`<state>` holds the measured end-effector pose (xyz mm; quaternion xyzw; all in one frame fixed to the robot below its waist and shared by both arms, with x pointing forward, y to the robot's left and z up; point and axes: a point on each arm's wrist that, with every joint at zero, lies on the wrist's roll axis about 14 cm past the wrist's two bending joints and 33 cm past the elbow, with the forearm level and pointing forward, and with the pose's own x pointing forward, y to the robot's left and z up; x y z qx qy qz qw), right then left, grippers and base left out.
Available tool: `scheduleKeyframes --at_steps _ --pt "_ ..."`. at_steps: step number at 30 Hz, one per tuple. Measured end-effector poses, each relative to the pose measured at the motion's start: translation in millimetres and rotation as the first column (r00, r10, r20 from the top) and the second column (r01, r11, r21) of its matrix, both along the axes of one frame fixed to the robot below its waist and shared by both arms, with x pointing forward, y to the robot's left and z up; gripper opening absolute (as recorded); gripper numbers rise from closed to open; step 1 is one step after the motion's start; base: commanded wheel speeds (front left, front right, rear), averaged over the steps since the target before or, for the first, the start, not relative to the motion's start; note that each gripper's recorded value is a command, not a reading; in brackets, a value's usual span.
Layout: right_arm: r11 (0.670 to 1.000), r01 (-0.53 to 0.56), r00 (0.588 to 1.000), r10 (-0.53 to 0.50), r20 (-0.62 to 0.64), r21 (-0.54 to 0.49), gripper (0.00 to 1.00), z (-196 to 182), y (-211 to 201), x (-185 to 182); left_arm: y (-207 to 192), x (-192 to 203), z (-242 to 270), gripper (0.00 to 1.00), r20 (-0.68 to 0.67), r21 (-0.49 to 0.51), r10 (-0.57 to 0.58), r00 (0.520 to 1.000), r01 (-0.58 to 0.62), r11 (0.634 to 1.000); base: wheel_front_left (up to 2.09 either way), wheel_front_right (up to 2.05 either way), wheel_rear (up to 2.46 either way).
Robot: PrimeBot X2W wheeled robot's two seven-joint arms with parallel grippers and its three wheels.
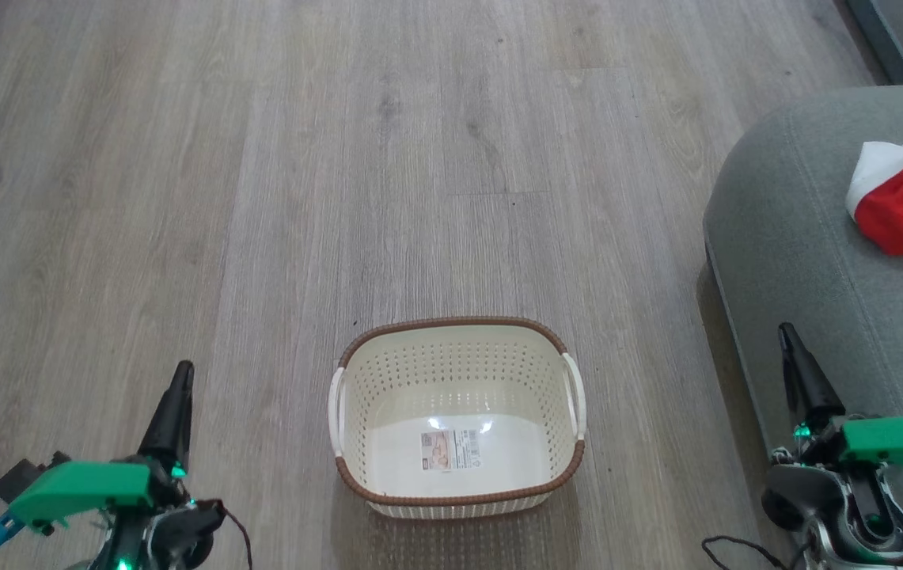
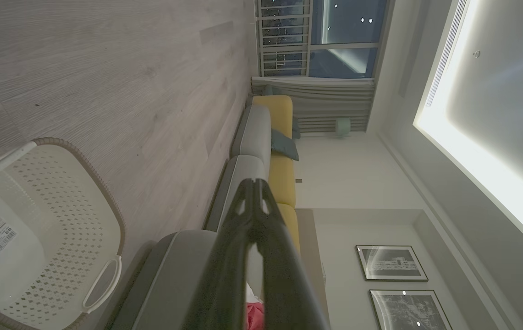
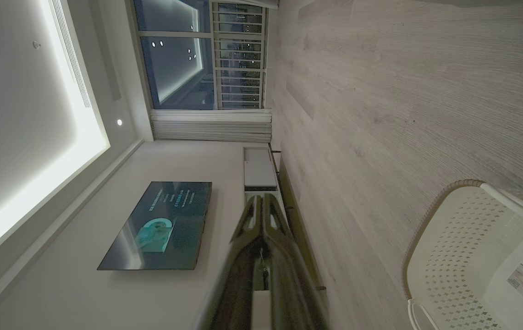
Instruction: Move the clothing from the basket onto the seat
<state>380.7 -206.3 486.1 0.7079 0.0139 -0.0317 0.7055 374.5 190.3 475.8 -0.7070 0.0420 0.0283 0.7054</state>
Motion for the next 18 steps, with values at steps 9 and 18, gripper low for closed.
scheduleKeyframes --at_steps 9,18 --pt "1.0 0.0 1.0 0.0 0.0 0.0 0.0 0.0 -0.1 0.0 0.0 0.0 0.0 0.0 0.0 0.0 0.0 1.0 0.0 1.0 0.0 0.0 0.0" --pt "1.0 0.0 1.0 0.0 0.0 0.0 0.0 0.0 -0.1 0.0 0.0 0.0 0.0 0.0 0.0 0.0 0.0 1.0 0.0 1.0 0.0 0.0 0.0"
